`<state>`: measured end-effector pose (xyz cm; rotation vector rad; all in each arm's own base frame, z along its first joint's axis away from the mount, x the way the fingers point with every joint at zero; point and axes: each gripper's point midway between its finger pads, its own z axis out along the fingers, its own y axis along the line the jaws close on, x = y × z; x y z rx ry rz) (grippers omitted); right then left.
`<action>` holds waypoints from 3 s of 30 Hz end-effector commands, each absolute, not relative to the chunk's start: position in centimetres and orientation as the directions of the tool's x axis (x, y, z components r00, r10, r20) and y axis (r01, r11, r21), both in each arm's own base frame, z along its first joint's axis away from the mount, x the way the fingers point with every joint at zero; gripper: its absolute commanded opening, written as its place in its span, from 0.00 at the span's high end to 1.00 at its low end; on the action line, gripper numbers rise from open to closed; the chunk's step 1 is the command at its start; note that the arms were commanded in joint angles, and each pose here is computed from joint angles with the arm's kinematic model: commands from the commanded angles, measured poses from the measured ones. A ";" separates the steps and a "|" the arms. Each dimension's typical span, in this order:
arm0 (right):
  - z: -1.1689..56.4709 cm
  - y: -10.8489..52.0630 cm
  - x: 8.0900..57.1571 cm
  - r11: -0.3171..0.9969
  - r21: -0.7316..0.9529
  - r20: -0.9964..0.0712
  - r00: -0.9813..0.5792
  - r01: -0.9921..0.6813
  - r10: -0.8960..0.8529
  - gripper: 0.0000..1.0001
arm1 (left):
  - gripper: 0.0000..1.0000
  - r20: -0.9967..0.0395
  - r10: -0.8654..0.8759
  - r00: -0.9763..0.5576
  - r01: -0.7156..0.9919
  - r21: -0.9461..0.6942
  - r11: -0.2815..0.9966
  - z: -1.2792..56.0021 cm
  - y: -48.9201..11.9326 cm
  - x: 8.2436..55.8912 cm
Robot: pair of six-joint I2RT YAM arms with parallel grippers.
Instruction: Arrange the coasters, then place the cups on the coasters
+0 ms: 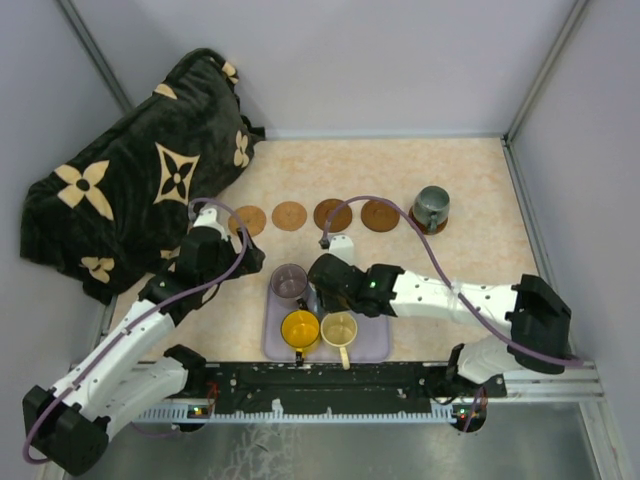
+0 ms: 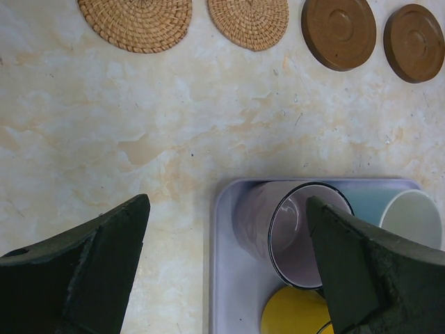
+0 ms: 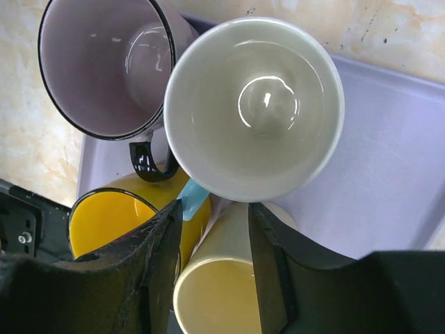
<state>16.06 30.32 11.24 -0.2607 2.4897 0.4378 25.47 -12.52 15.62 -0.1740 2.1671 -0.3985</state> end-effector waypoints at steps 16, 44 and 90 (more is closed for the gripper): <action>11.2 33.0 16.5 0.937 0.247 -0.581 -0.812 -0.247 -0.061 0.59 | 0.01 -0.762 -0.234 -0.604 0.036 -0.319 0.947 14.8 -12.7 25.6; 7.6 29.0 17.1 0.992 -0.013 -0.584 -0.805 -0.122 -0.107 0.63 | 0.01 -0.750 -0.229 -0.621 0.038 -0.321 0.946 14.0 -12.9 25.5; 21.3 17.8 36.1 1.000 0.009 -0.899 -0.437 0.030 0.021 1.00 | 0.01 -0.747 -0.196 -0.635 0.040 -0.286 0.957 13.3 -13.5 27.0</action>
